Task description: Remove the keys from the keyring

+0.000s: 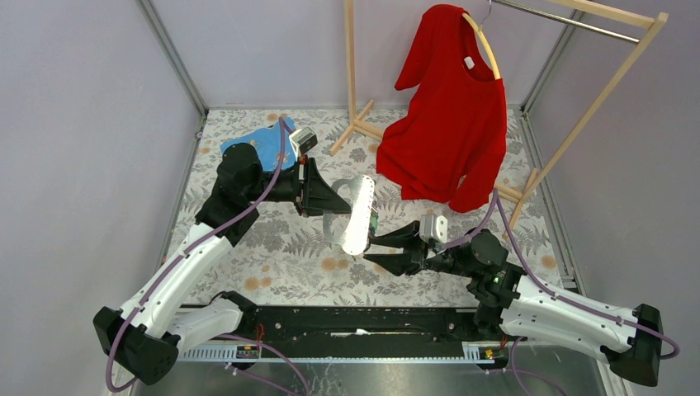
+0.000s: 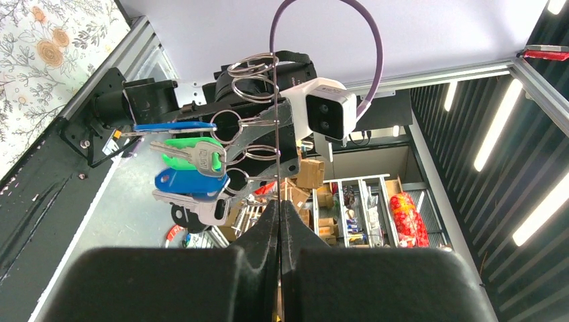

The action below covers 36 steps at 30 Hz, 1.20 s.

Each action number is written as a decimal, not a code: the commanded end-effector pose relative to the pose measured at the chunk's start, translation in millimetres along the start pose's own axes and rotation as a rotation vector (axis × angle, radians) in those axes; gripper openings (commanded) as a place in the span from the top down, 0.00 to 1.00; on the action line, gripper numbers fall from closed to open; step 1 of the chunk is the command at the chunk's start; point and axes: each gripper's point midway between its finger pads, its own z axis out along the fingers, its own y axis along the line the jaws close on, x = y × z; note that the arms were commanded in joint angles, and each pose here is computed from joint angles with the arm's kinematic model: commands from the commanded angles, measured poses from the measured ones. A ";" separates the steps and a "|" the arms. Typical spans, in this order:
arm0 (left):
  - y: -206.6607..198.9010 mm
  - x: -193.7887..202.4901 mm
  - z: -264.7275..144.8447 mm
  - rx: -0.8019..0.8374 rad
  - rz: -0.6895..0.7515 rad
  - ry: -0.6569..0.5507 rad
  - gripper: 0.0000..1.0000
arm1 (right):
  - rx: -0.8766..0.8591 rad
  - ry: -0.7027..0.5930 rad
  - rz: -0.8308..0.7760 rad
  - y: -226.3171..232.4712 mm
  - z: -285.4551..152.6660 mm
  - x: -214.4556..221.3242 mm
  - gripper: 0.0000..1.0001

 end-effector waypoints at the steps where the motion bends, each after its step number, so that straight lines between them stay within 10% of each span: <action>1: -37.0 3.7 -4.7 0.071 0.115 -0.016 1.00 | 0.035 -0.113 -0.070 -7.2 5.5 -42.2 0.57; 36: -34.3 8.8 0.2 0.071 0.113 -0.006 1.00 | -0.016 -0.130 -0.032 2.1 18.2 -52.0 0.56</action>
